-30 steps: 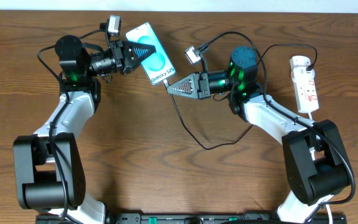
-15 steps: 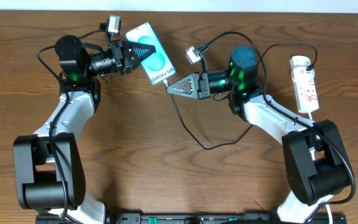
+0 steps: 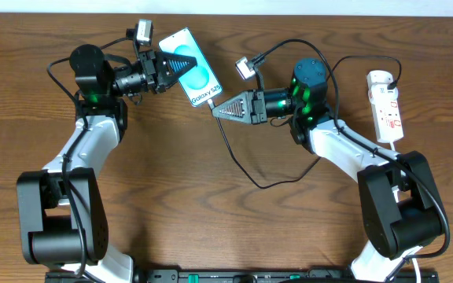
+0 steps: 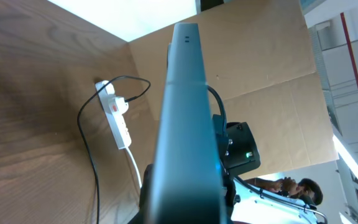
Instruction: Plug charger to phone and switch on socket
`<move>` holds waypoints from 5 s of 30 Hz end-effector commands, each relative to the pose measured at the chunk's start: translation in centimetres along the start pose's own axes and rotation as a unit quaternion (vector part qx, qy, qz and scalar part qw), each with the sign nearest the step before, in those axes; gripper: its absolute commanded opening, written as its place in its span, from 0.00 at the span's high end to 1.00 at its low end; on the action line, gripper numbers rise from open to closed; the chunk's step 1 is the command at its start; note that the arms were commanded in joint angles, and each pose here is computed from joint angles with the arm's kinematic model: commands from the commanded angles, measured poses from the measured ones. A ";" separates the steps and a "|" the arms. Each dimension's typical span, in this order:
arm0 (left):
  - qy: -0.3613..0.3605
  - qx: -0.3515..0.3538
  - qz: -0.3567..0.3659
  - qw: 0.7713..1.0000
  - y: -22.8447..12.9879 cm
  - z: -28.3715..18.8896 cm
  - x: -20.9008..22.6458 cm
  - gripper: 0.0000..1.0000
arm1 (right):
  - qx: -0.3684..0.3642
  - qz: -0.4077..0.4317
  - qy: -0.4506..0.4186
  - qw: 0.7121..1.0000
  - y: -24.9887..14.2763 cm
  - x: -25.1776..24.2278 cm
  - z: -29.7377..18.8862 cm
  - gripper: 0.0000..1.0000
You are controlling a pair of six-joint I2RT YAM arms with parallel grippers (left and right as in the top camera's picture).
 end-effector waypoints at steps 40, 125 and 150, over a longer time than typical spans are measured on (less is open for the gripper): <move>-0.017 0.014 0.039 0.999 0.5 0.4 -1.5 0.93 | -0.025 0.005 -0.006 1.000 0.8 -0.1 -0.3 0.99; -0.042 0.048 0.054 0.996 -0.2 0.9 -2.4 0.93 | 0.002 -0.009 0.006 1.000 0.3 0.5 -0.4 0.99; -0.046 0.055 0.052 0.996 -0.4 1.2 -2.5 0.92 | -0.031 -0.009 -0.002 0.999 1.1 0.3 -0.9 0.99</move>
Point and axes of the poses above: each gripper's point midway between its finger pads, its own z axis out along the fingers, its own x axis along the line the jaws close on, y = z × x, the point moved 7 cm from there along -z, back along the fingers, and after that the axes turned 13 degrees about z, right-handed, at the moved point
